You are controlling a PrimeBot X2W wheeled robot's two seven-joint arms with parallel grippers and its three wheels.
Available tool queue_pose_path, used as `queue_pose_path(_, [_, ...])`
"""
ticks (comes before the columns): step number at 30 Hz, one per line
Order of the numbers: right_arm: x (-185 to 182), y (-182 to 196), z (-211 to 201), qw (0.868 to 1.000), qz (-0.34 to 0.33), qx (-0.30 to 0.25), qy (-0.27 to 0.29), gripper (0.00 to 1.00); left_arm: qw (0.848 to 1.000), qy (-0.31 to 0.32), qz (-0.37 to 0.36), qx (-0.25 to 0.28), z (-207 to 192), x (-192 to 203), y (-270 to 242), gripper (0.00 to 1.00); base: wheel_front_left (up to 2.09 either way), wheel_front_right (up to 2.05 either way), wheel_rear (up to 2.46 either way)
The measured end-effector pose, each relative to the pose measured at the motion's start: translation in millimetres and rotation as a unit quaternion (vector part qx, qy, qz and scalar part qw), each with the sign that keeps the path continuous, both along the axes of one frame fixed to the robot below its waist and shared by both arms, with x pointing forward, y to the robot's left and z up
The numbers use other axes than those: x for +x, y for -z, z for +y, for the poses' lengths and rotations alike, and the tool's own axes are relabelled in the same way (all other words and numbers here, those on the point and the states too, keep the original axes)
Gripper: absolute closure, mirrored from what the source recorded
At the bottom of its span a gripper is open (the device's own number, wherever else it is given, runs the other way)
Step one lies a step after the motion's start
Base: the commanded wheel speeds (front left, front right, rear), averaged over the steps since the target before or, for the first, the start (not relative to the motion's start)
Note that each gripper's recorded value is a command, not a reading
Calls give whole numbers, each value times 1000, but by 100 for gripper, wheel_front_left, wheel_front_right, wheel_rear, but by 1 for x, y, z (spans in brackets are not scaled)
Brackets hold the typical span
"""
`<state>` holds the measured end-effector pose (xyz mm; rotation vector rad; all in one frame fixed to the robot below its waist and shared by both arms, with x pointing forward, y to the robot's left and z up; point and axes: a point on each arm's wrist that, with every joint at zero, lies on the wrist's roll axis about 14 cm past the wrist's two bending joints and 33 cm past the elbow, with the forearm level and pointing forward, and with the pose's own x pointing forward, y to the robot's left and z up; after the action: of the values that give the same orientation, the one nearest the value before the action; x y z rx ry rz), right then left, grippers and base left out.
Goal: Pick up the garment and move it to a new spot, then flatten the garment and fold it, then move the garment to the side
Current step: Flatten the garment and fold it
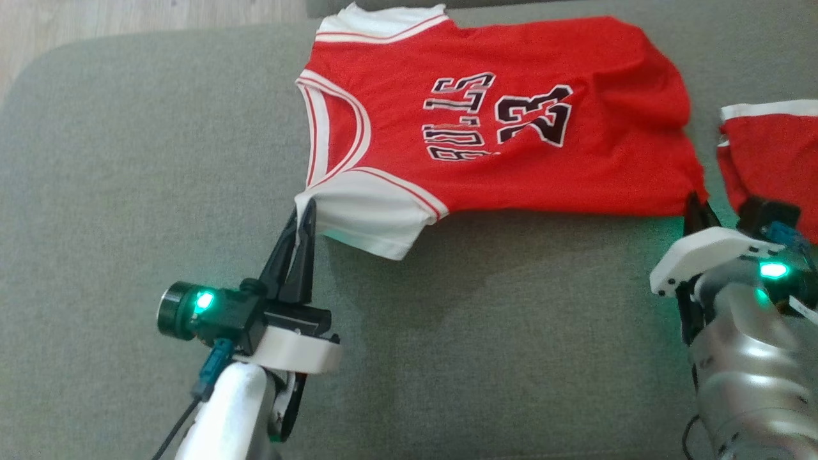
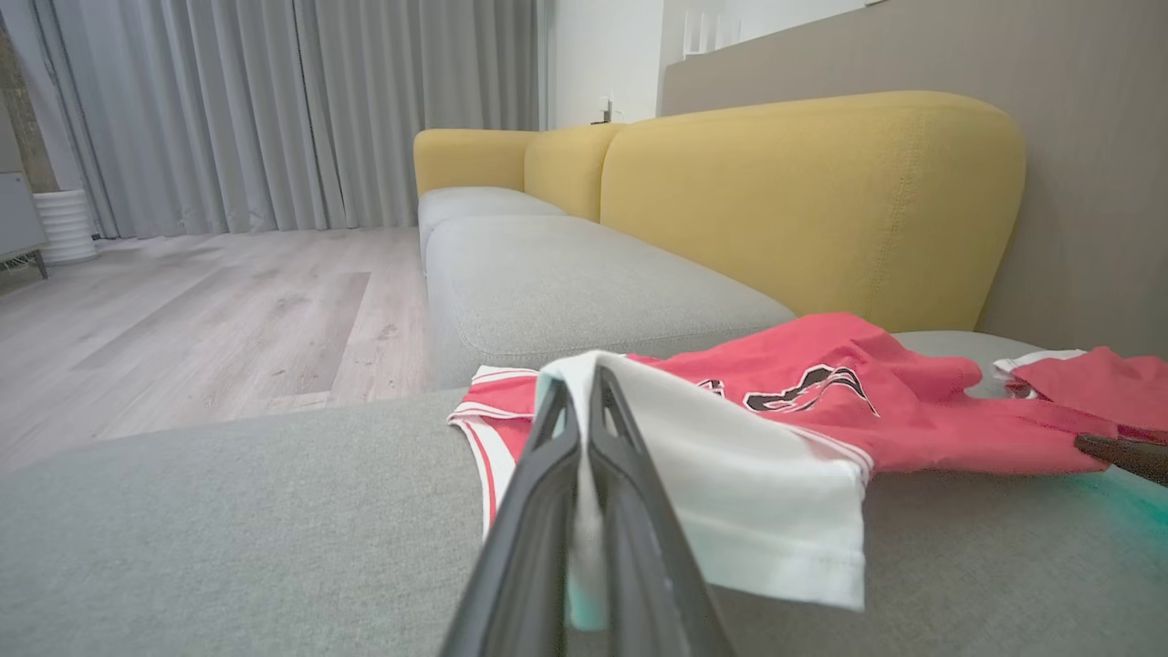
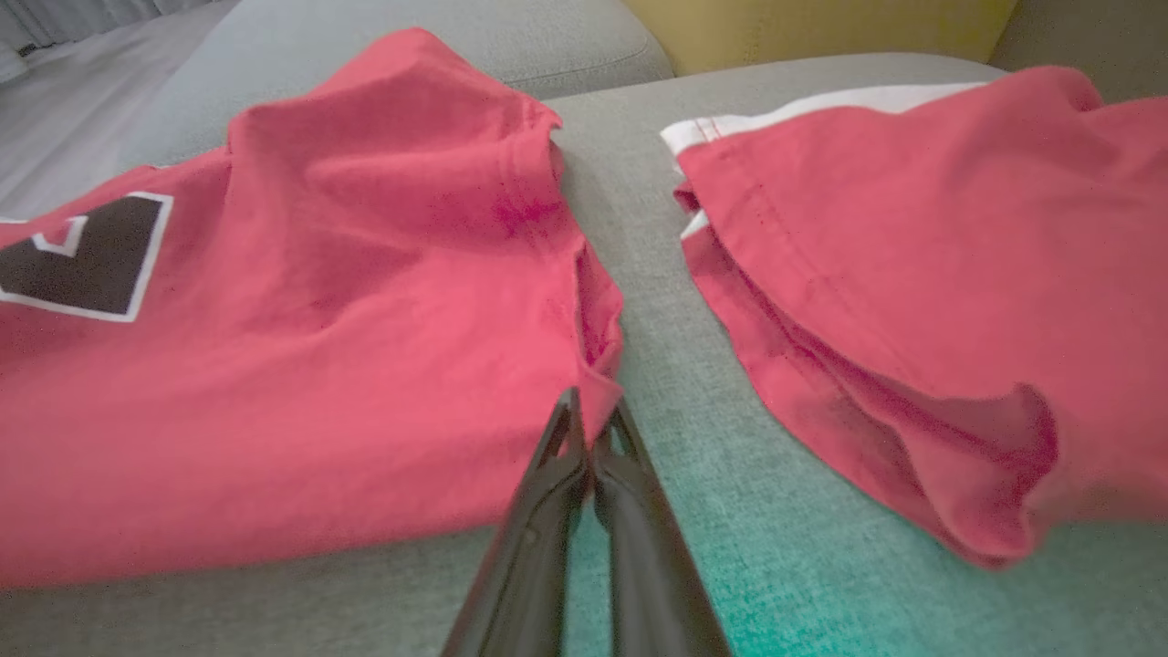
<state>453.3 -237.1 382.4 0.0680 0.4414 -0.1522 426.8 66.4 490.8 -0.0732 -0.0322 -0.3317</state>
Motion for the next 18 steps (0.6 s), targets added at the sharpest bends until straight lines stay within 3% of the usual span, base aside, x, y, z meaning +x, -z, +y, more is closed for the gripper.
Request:
queue_pose_path(3, [17,-38,3,998,-57,-31,-26,100,1000,3,-12,1,1,-1,-9,100,0,0,0])
queue_pose_path(7, [38,-117,13,981,-178,-59,-55,100,999,-6,-37,-30,5,1,-34,100,0,0,0])
queue_pose_path(12, [31,-172,27,960,-259,-73,-78,100,992,-10,-104,-66,10,13,-90,100,0,0,0])
queue_pose_path(18, [12,-241,34,926,-351,-95,-105,100,970,-3,-216,-115,15,11,-185,100,0,0,0])
